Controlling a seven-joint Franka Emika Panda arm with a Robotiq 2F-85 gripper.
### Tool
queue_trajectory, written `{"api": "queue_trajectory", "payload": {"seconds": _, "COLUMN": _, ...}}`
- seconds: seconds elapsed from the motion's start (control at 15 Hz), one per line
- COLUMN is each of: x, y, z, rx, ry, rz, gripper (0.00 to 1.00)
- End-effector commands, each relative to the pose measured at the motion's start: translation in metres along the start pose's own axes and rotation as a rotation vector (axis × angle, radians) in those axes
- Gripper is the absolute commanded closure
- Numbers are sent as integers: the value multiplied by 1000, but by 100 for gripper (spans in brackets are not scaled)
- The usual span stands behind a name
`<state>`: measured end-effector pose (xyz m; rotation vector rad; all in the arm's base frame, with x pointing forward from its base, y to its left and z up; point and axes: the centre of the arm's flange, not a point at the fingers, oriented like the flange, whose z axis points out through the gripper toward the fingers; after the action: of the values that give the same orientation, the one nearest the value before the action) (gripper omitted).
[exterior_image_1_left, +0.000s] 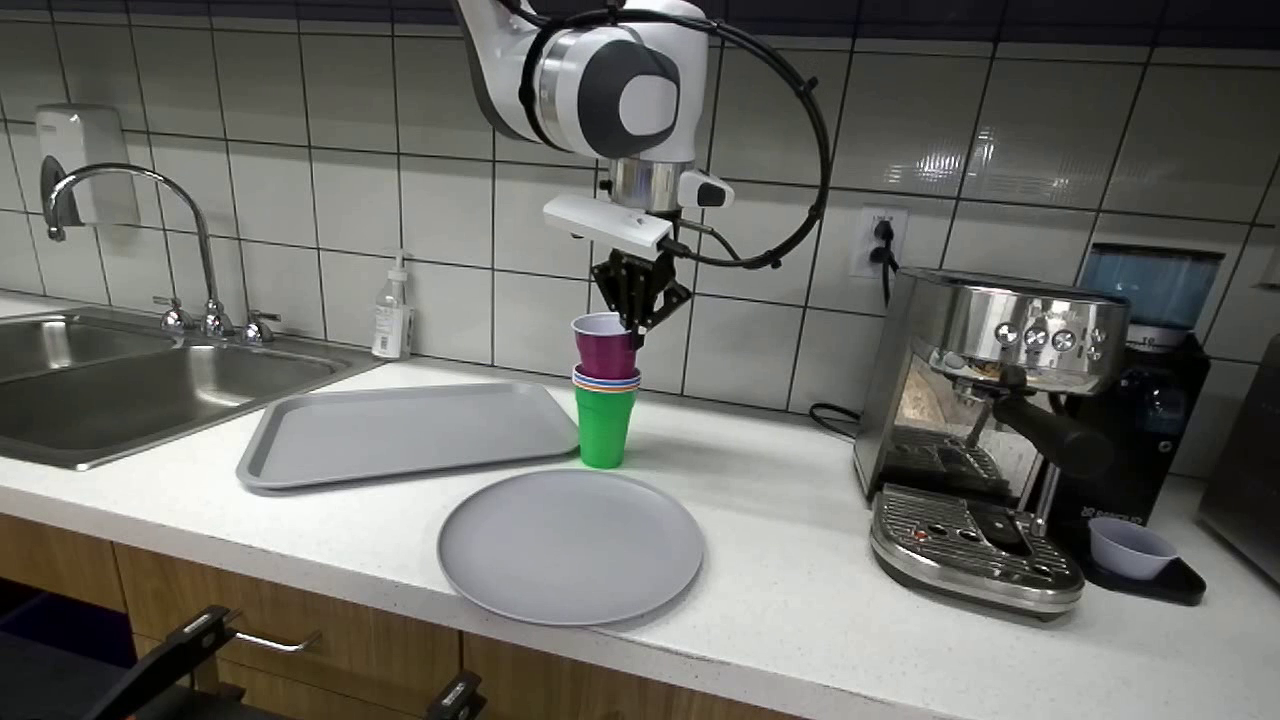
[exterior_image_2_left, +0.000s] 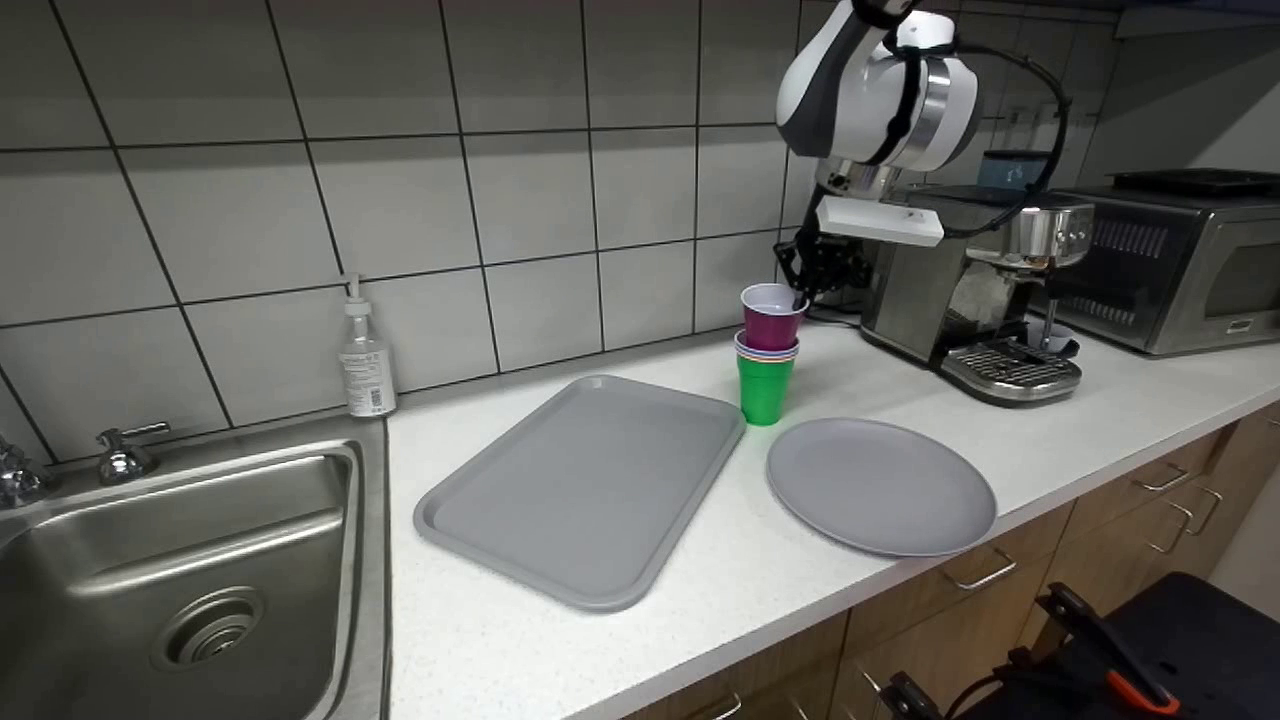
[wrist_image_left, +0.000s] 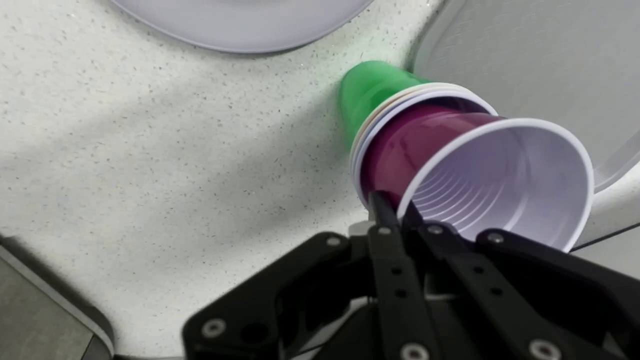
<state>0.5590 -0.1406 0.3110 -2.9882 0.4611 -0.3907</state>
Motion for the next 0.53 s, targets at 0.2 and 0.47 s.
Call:
{"api": "queue_trajectory", "payload": {"seconds": 0.2, "x": 10, "y": 0, "z": 9, "rx": -2, "ry": -26, "rz": 23, "gripper": 99}}
{"api": "queue_trajectory", "payload": {"seconds": 0.47, "x": 11, "y": 0, "z": 13, "rx": 4, "ry": -42, "rz": 32, "gripper": 99}}
